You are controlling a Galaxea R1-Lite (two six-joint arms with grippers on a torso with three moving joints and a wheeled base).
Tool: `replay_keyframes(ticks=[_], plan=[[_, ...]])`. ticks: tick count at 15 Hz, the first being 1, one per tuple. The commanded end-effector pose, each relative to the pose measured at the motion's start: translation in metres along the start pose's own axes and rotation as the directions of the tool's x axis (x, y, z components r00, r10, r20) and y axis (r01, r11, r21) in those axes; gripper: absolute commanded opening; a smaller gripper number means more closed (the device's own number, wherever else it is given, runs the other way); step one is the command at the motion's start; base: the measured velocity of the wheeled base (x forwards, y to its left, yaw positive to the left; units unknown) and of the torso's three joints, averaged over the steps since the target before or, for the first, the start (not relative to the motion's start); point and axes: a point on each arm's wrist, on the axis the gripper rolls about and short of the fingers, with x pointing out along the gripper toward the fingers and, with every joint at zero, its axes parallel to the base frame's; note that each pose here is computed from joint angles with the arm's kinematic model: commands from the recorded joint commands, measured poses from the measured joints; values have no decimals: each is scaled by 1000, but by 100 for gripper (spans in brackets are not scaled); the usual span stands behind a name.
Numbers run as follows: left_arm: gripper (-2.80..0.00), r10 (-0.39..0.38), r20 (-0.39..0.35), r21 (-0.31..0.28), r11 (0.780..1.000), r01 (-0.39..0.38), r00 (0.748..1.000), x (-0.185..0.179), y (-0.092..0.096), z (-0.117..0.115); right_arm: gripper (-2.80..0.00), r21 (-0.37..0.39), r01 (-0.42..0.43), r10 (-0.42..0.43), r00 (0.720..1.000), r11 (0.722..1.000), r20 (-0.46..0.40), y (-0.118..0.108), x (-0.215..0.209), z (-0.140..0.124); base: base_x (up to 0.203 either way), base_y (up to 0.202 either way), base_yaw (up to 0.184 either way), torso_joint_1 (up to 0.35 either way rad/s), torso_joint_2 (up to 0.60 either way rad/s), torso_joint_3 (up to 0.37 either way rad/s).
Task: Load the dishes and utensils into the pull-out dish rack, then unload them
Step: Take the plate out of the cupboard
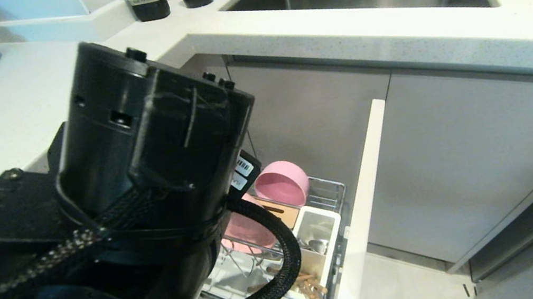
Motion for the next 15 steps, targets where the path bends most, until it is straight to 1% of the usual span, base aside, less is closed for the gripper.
replay_keyframes(ticks=[1, 2, 3, 5, 7, 8, 9, 10, 12, 14, 15], plan=[[-280, 23, 17, -5, 1000, -23, 1000, 8, -1, -3, -280, 0, -2, 2, 1000, 1000, -1, 0, 0, 0, 0, 0, 0, 0, 0, 0], [-280, 31, 17, 6, 999, -31, 999, 10, -1, -7, -280, 0, -1, 1, 1000, 1000, -1, 0, 0, 0, 0, 0, 0, 0, 0, 0], [0, 40, 19, 19, 999, -41, 999, 12, -1, -8, -280, 0, 0, 0, 1000, 1000, -1, 0, 0, 0, 0, 0, 0, 0, 0, 0], [0, 56, 24, 25, 998, -56, 998, 15, 0, -8, -280, 0, -1, 1, 1000, 1000, -1, 0, 0, 0, 0, 0, 0, 0, 0, 0], [0, 106, 31, 10, 994, -106, 994, 24, 6, -10, -280, 0, -1, 1, 1000, 1000, -2, 0, 0, 0, 0, 0, 0, 0, 0, 0], [0, 128, 22, 13, 992, -128, 992, 26, 9, -13, -280, 0, 0, 0, 1000, 1000, -1, 0, 0, 0, 0, 0, 0, 0, 0, 0], [0, 152, 15, 4, 988, -152, 988, 29, 13, -15, -280, 0, 0, 0, 1000, 1000, -2, 0, 0, 0, 0, 0, 0, 0, 0, 0], [0, 190, -2, -23, 982, -190, 982, 34, 18, -14, -280, 0, 0, 0, 1000, 1000, -1, 0, 0, 0, 0, 0, 0, 0, 0, 0], [0, 245, -73, -34, 968, -248, 967, 46, 24, -14, -280, 0, 0, 0, 1000, 1000, -1, 0, 0, 0, 0, 0, 0, 0, 0, 0], [0, 285, -77, -56, 955, -290, 955, 62, 26, -12, -280, 0, 0, 0, 1000, 1000, -1, 0, 0, 0, 0, 0, 0, 0, 0, 0], [0, 291, -77, -66, 953, -296, 954, 68, 23, -12, -280, 0, -1, 1, 1000, 1000, -1, 0, 0, 0, 0, 0, 0, 0, 0, 0]])
